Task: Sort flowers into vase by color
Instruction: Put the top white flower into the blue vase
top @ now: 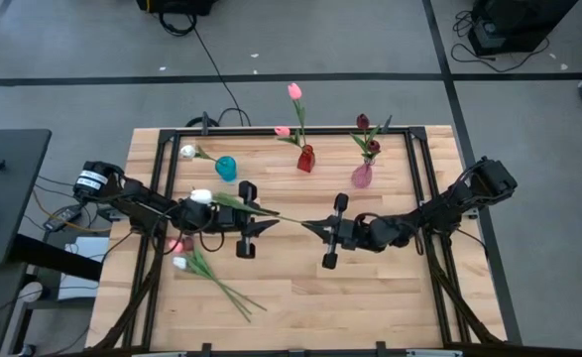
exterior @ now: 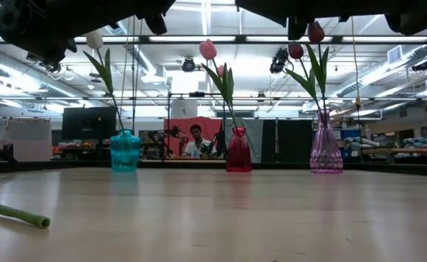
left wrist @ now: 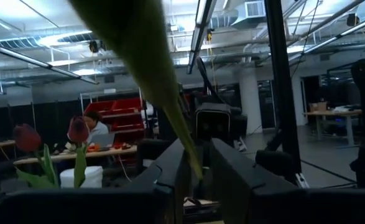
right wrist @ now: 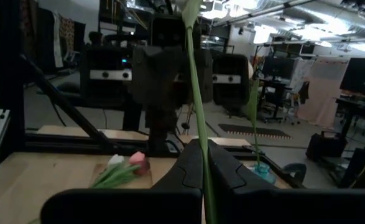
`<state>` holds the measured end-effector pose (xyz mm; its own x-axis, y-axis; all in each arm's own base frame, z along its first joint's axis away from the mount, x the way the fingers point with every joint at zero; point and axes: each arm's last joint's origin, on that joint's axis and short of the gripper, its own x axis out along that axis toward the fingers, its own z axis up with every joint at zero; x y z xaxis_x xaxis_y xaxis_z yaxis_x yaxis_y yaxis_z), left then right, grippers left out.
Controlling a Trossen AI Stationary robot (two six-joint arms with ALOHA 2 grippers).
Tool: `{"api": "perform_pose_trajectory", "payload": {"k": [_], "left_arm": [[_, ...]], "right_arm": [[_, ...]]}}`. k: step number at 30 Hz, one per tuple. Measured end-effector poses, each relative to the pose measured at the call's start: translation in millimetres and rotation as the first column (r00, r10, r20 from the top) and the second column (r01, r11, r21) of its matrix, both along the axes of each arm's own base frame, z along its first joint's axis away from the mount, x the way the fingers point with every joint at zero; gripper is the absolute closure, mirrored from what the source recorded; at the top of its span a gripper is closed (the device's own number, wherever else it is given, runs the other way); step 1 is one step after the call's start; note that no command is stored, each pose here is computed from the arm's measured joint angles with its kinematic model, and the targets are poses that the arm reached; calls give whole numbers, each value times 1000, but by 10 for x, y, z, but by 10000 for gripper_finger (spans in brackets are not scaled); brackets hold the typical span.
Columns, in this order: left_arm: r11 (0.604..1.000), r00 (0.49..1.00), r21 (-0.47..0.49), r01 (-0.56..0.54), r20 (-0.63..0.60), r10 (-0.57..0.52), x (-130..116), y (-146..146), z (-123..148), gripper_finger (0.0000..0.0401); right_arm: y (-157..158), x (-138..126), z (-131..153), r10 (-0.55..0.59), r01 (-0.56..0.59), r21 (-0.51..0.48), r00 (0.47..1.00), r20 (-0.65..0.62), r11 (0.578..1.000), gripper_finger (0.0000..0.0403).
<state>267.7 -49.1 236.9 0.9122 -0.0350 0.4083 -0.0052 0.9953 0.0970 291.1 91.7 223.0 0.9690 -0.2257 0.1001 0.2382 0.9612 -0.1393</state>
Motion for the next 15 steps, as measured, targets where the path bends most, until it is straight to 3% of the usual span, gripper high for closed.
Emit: {"api": "perform_pose_trajectory", "payload": {"k": [4,9,15], "left_arm": [[1000,1000,6,-2,1,2,-1,-1,1,333],[1000,1000,8,-6,-16,6,6,1,-14,387],[999,997,-5,-53,-48,53,17,13,-40,391]], "right_arm": [[1,4,-39,2,-2,8,999,-34,1000,393],[2,5,-70,1,-1,1,998,-65,1000,382],[0,6,-104,-3,3,4,995,-96,1000,330]]}}
